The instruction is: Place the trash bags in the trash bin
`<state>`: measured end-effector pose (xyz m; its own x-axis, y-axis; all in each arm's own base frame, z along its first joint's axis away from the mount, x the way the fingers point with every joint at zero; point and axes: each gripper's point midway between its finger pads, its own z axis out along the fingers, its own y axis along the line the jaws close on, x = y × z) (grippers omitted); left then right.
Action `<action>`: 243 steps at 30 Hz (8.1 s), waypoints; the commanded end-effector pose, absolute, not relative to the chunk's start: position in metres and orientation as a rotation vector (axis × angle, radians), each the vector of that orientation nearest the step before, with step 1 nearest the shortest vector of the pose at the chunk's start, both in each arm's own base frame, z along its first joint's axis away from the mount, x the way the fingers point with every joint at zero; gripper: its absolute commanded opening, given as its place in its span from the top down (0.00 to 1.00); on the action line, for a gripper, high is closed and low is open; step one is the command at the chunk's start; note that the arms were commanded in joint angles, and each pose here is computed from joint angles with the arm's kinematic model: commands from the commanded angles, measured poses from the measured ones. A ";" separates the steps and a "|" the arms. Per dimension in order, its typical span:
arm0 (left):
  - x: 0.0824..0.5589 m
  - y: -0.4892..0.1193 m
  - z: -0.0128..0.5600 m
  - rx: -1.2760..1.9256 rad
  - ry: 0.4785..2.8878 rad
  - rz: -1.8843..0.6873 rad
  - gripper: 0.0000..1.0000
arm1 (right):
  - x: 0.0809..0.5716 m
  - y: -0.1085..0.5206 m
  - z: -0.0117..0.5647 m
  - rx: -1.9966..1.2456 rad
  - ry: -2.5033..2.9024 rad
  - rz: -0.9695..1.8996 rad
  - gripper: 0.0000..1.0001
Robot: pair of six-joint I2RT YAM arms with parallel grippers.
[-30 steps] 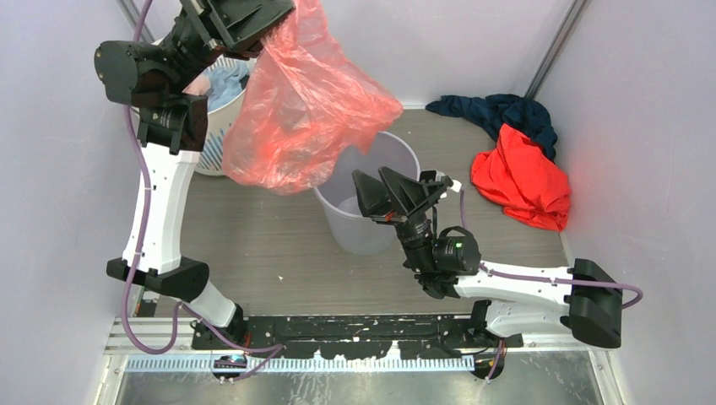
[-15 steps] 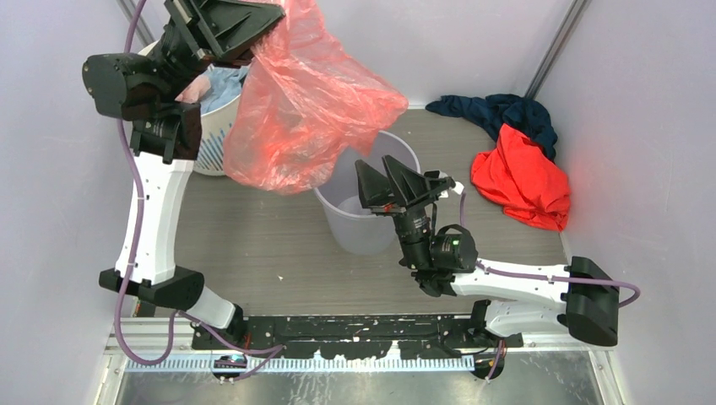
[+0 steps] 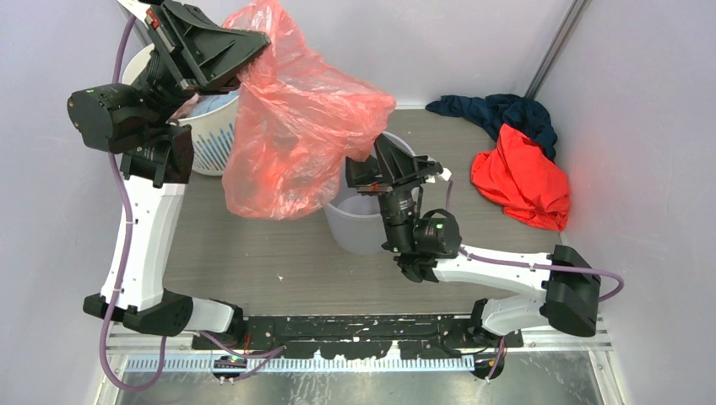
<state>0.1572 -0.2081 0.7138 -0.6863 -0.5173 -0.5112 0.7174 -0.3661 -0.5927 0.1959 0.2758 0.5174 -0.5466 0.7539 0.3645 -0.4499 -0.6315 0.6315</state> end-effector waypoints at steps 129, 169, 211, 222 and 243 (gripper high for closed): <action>0.176 -0.197 0.693 0.324 1.012 -2.035 1.00 | 0.266 0.242 0.470 1.060 0.501 2.264 0.36; 0.172 -0.197 0.657 0.287 1.086 -2.046 1.00 | 0.253 0.208 0.492 1.045 0.402 2.231 0.37; 0.250 -0.220 0.575 0.220 1.566 -1.719 1.00 | 0.196 0.198 0.581 0.213 1.615 1.404 0.99; 0.345 -0.223 0.607 0.142 1.548 -1.698 1.00 | 0.272 0.231 0.503 0.113 2.008 1.174 0.99; 0.233 -0.200 0.681 0.373 1.157 -1.738 1.00 | 0.185 0.205 0.664 -0.203 1.271 1.460 0.99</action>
